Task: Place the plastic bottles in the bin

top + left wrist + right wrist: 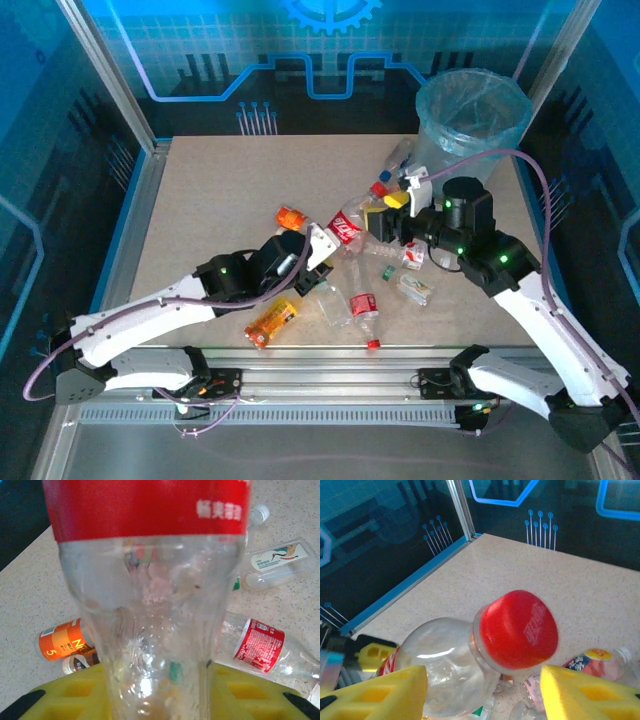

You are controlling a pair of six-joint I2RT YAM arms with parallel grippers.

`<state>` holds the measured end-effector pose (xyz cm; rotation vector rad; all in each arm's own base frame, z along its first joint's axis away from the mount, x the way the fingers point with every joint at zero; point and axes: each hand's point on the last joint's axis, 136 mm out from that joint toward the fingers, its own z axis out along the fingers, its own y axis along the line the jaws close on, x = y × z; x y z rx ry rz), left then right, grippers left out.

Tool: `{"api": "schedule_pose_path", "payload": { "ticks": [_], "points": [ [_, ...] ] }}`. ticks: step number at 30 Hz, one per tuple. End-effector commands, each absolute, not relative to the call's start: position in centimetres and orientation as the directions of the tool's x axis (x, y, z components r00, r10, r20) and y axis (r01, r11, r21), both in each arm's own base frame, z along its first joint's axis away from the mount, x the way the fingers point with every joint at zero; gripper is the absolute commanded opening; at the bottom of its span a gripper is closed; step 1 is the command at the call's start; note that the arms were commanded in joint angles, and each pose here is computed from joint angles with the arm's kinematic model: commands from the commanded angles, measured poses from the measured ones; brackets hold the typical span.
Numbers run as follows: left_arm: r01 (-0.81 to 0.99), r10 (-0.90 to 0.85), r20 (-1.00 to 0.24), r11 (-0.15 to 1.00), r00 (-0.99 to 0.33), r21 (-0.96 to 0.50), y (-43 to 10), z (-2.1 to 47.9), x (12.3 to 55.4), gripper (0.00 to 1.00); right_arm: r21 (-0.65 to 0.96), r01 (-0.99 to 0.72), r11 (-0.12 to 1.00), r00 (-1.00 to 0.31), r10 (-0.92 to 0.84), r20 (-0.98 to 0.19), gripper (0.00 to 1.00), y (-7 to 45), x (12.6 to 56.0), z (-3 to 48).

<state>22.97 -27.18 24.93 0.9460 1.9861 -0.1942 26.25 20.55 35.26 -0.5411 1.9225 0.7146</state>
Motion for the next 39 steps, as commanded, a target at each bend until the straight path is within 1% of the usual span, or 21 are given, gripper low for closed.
{"api": "schedule_pose_path", "payload": {
  "ticks": [1,6,11,13,19,23,24,26,29,30,32,33,36,39],
  "points": [
    [0.711,0.513,-0.839,0.658,-0.183,0.248,-28.6,27.0,22.6,0.06,0.311,-0.671,0.673,-0.462,-0.051,-0.886,0.62,21.2,25.5,36.5],
    [0.731,0.522,-0.843,0.625,-0.130,0.274,-29.7,27.4,22.8,0.09,0.311,-0.722,0.619,-0.433,-0.053,-0.900,0.62,21.8,24.7,37.7],
    [0.717,0.501,-0.862,0.627,-0.073,0.304,-30.1,28.2,23.2,0.08,0.304,-0.663,0.684,-0.437,-0.024,-0.899,0.61,20.5,25.7,38.2],
    [0.713,0.477,-0.877,0.637,-0.064,0.294,-30.1,28.5,23.2,0.08,0.332,-0.655,0.679,-0.445,0.008,-0.895,0.60,20.4,25.9,38.8],
    [0.726,0.431,-0.901,0.633,-0.042,0.269,-30.3,29.0,22.8,0.07,0.412,-0.698,0.585,-0.465,0.067,-0.883,0.58,21.3,25.2,41.3],
    [0.738,0.394,-0.918,0.632,-0.047,0.234,-30.9,29.3,22.6,0.07,0.436,-0.743,0.508,-0.462,0.083,-0.883,0.52,22.2,24.3,42.7],
    [0.744,0.389,-0.920,0.629,-0.047,0.227,-31.1,29.3,22.6,0.08,0.437,-0.745,0.505,-0.464,0.079,-0.882,0.50,22.2,24.3,42.8],
    [0.746,0.381,-0.923,0.629,-0.049,0.220,-31.4,29.3,22.7,0.08,0.430,-0.738,0.521,-0.468,0.065,-0.881,0.47,22.0,24.3,42.6],
    [0.739,0.383,-0.922,0.638,-0.058,0.218,-31.6,29.2,23.0,0.08,0.395,-0.719,0.572,-0.455,0.042,-0.889,0.46,21.2,24.4,42.2],
    [0.736,0.383,-0.922,0.641,-0.060,0.218,-31.6,29.2,23.1,0.08,0.380,-0.716,0.585,-0.449,0.031,-0.893,0.47,21.0,24.4,42.1],
    [0.726,0.380,-0.922,0.653,-0.068,0.216,-31.5,29.1,23.4,0.08,0.347,-0.700,0.624,-0.435,0.013,-0.900,0.57,20.2,24.4,42.0],
    [0.722,0.380,-0.922,0.658,-0.071,0.215,-31.5,29.1,23.5,0.08,0.333,-0.691,0.641,-0.430,0.005,-0.903,0.59,19.9,24.3,42.0],
    [0.723,0.383,-0.920,0.659,-0.083,0.209,-31.6,28.8,23.5,0.08,0.292,-0.679,0.674,-0.403,-0.009,-0.915,0.60,18.9,23.9,42.3],
    [0.721,0.376,-0.921,0.666,-0.102,0.192,-31.8,28.5,23.7,0.07,0.280,-0.688,0.670,-0.385,-0.010,-0.923,0.57,18.7,23.4,42.7]
  ]
}}
